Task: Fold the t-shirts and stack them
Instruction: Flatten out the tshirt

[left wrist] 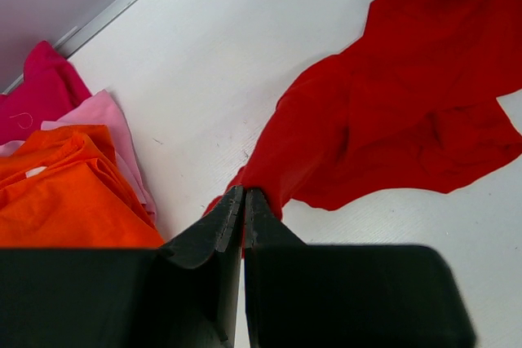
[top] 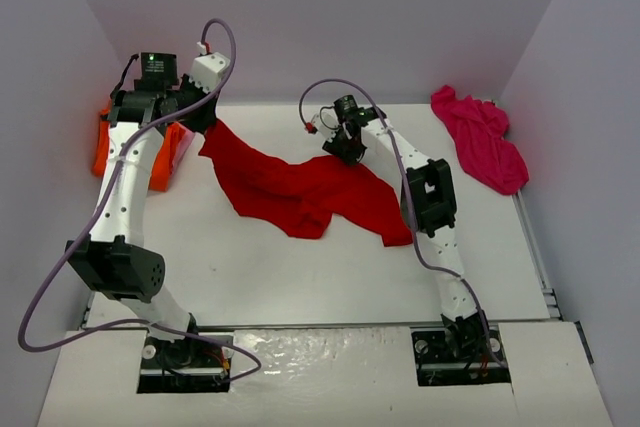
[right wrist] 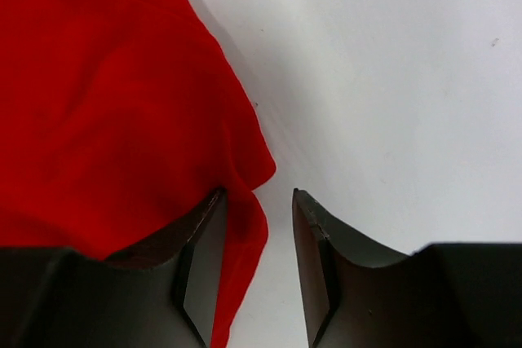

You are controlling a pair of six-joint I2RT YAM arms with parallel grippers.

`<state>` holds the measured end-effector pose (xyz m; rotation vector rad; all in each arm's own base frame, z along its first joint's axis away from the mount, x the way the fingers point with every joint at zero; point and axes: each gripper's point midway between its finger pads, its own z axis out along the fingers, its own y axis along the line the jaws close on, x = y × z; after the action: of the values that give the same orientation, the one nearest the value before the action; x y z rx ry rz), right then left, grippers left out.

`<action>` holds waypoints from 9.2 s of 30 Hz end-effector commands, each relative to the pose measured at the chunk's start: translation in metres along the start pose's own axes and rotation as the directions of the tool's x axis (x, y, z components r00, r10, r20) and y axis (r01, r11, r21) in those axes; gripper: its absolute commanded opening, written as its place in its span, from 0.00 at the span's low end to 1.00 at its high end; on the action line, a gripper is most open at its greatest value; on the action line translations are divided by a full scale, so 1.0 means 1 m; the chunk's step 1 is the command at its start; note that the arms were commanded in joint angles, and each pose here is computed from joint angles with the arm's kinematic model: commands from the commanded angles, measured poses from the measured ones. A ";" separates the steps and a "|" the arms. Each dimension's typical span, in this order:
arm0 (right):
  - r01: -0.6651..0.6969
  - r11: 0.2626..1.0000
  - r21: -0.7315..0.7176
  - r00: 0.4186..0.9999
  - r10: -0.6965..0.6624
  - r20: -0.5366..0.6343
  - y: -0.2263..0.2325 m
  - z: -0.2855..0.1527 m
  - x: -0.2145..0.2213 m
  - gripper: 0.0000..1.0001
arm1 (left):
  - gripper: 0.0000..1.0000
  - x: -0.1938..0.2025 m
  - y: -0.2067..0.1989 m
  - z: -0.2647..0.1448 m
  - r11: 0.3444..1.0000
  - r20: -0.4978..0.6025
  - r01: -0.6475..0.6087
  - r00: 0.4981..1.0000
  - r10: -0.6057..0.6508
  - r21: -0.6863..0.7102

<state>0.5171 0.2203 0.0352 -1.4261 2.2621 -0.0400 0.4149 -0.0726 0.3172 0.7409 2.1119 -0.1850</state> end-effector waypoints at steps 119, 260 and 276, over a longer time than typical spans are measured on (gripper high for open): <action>-0.086 0.993 0.085 0.960 0.060 0.274 0.048 -0.270 0.048 0.47 | 0.29 0.007 -0.058 -0.096 0.957 0.169 0.104 0.974 -0.153 0.271; -0.074 0.997 -0.021 0.997 0.074 0.020 0.079 -0.229 0.080 0.46 | 0.17 0.136 -0.073 0.190 0.942 -0.544 0.158 0.839 0.031 0.298; -0.084 0.996 -0.007 0.996 0.084 0.011 0.074 -0.225 0.099 0.46 | 0.08 0.266 -0.178 0.083 0.745 -0.760 0.349 0.571 0.312 0.568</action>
<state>0.3301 0.1237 0.1694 -1.3548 2.3570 -0.0032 0.3228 -0.1370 0.0277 1.2452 2.9519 -0.6593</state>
